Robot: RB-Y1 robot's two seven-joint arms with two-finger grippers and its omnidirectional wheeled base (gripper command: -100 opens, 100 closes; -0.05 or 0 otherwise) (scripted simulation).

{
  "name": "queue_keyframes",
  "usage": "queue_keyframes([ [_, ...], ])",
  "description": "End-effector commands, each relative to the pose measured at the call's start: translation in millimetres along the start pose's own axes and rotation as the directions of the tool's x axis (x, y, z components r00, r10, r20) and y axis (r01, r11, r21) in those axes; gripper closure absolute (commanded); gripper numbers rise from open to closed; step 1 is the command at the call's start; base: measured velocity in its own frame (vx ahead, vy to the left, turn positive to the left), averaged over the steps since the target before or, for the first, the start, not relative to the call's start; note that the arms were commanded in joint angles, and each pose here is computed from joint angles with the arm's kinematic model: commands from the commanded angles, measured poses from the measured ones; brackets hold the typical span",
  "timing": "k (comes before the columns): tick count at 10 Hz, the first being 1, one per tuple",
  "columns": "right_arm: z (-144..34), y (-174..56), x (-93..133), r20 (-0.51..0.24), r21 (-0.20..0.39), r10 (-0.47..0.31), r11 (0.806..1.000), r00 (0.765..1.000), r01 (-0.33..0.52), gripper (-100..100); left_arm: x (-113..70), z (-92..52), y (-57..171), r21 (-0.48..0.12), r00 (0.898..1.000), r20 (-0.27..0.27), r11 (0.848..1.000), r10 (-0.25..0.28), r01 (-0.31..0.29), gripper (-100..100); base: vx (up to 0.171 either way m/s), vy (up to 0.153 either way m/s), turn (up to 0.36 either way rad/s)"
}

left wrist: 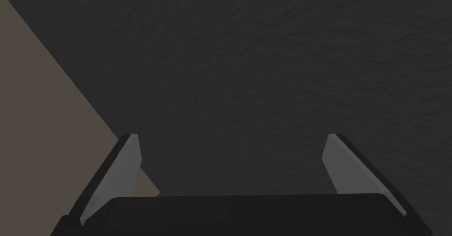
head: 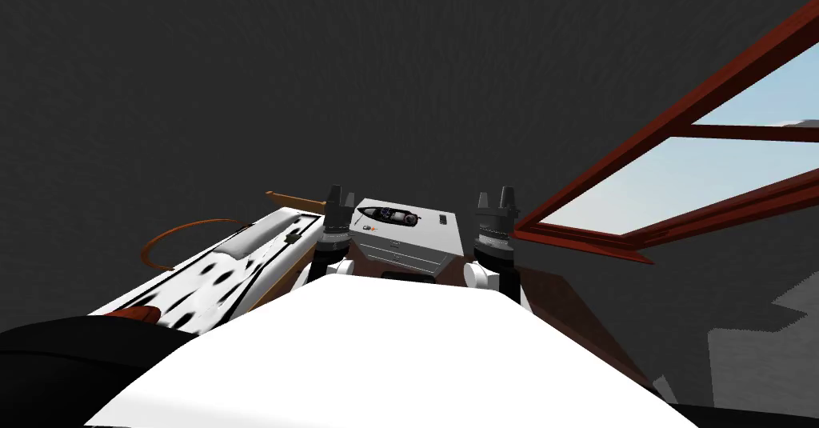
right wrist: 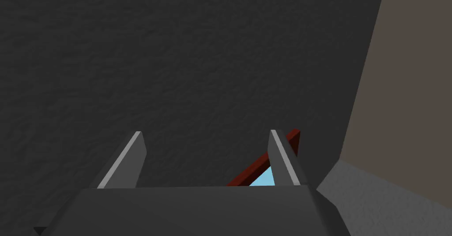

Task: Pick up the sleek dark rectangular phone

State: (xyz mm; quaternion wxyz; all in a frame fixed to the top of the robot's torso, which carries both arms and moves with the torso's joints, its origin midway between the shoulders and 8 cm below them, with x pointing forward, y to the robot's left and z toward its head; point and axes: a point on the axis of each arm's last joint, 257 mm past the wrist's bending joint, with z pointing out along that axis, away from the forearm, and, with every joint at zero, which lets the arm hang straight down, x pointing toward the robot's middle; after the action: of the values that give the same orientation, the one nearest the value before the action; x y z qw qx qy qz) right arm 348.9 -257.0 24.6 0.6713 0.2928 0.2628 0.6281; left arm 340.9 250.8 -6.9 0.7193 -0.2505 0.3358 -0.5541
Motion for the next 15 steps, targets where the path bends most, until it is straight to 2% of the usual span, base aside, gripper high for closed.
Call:
queue_keyframes([
  [1,-2.0,-5,3,-0.024,0.017,-0.001,1.0,1.0,0.002,-100,0.0,0.0,0,0.0,1.0,0.0,1.0,0.0,0.0,0,-0.072,0.013,0.078],
  [4,-11.5,-26,14,-0.091,0.088,0.007,0.996,0.996,0.001,-100,0.1,0.1,0,0.0,1.0,0.0,1.0,0.0,0.0,0,-0.154,0.017,0.166],
  [5,-11.7,-26,15,-0.098,0.088,0.005,0.996,0.995,0.003,-100,0.1,0.1,0,0.0,1.0,0.0,1.0,0.0,0.0,0,-0.095,-0.001,0.074],
  [7,-23.9,-47,23,-0.144,0.164,0.028,0.987,0.989,-0.004,-100,0.0,0.1,0,0.0,1.0,0.0,1.0,0.0,0.0,0,-0.104,-0.016,0.256],
  [8,-24.9,-48,25,-0.164,0.166,0.021,0.986,0.986,0.007,-100,0.1,0.1,0,0.0,1.0,0.0,1.0,0.0,0.0,0,-0.091,0.007,0.089],
  [9,-33.4,-61,29,-0.187,0.212,0.038,0.977,0.982,0.003,-100,0.0,0.0,0,0.0,1.0,0.0,1.0,0.0,0.0,0,-0.101,0.043,0.163],
  [10,-34.2,-61,30,-0.201,0.213,0.033,0.977,0.979,0.011,-100,0.0,0.1,0,0.0,1.0,0.0,1.0,0.0,0.0,0,-0.077,0.023,0.12],
  [11,-44.7,-75,34,-0.224,0.264,0.052,0.964,0.973,0.009,-100,0.0,0.0,0,0.0,1.0,0.0,1.0,0.0,0.0,0,-0.088,0.001,0.237],
  [12,-45.8,-76,35,-0.24,0.266,0.047,0.964,0.97,0.019,-100,0.0,0.1,0,0.0,1.0,0.0,1.0,0.0,0.0,0,-0.077,0.002,0.138],
  [13,-58.2,-91,38,-0.257,0.321,0.071,0.947,0.964,0.016,-100,0.0,0.0,0,0.0,1.0,0.0,1.0,0.0,0.0,0,-0.093,0.021,0.278],
  [14,-59.7,-91,39,-0.279,0.323,0.064,0.946,0.958,0.03,-100,0.0,0.1,0,0.0,1.0,0.0,1.0,0.0,0.0,0,-0.086,0.016,0.127],
  [15,-73.7,-107,42,-0.286,0.381,0.093,0.924,0.954,0.024,-100,0.0,0.0,0,0.0,1.0,0.0,1.0,0.0,0.0,0,-0.085,0.027,0.262],
])
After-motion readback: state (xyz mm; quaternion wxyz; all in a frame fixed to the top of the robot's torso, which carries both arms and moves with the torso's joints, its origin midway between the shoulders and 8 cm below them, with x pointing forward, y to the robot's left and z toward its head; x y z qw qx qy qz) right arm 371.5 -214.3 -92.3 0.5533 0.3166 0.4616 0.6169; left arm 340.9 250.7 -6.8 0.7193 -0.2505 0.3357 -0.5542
